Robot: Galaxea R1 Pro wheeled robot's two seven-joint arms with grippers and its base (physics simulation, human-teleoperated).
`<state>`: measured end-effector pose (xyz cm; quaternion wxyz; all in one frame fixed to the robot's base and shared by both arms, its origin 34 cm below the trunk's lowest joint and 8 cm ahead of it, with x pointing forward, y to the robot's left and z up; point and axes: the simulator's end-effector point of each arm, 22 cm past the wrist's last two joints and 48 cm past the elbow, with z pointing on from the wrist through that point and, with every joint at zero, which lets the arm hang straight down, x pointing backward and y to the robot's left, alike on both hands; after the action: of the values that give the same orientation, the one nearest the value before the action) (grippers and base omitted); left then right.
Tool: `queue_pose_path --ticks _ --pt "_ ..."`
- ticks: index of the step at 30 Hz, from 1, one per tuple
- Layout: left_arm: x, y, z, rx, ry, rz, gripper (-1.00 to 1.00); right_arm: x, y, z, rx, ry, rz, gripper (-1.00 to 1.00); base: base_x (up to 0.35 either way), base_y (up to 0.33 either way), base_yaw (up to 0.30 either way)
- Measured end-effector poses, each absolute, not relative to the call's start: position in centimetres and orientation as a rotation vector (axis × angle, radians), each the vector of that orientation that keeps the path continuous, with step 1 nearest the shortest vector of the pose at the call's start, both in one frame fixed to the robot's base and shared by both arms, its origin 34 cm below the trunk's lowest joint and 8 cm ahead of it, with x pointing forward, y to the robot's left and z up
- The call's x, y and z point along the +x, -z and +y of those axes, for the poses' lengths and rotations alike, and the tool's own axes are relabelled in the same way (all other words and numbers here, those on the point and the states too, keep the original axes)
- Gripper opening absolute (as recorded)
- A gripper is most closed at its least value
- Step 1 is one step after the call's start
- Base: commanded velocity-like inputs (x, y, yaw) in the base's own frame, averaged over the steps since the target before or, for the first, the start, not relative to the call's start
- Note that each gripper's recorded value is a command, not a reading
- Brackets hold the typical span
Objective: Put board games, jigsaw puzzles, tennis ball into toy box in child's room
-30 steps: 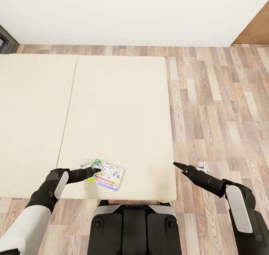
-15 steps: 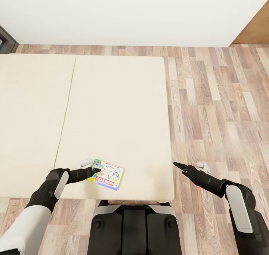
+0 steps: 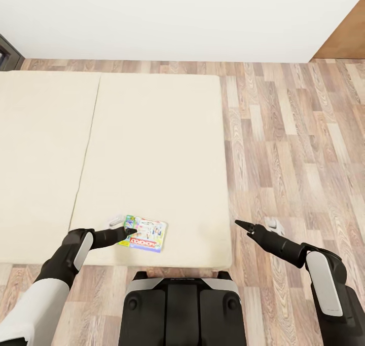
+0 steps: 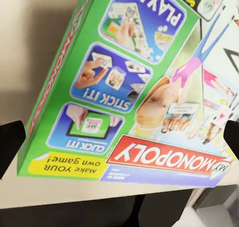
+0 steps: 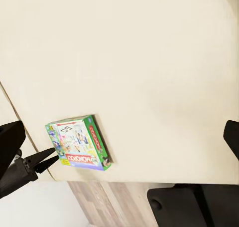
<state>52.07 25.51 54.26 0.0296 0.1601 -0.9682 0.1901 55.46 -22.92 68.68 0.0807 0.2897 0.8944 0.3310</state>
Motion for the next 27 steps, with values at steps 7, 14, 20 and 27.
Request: queue_pose_path --ticks 7,14,20,27 --pt "52.07 -54.26 25.43 0.494 -0.588 -2.985 1.0 55.48 -68.68 -22.91 0.867 -0.989 2.673 1.0 -0.043 -0.068 0.0" --pt "52.07 -54.26 25.47 0.494 -0.587 -2.985 1.0 55.46 -68.68 -22.9 0.867 -0.99 2.674 1.0 -0.005 -0.049 0.0" --pt "52.06 -54.26 25.43 0.493 -0.587 -2.985 1.0 55.46 -68.68 -22.9 0.867 -0.99 2.674 1.0 0.0 -0.064 0.0" --pt "52.06 -54.26 25.43 0.493 -0.588 -2.985 1.0 55.47 -68.69 -22.9 0.866 -0.99 2.674 1.0 0.0 -0.091 0.0"
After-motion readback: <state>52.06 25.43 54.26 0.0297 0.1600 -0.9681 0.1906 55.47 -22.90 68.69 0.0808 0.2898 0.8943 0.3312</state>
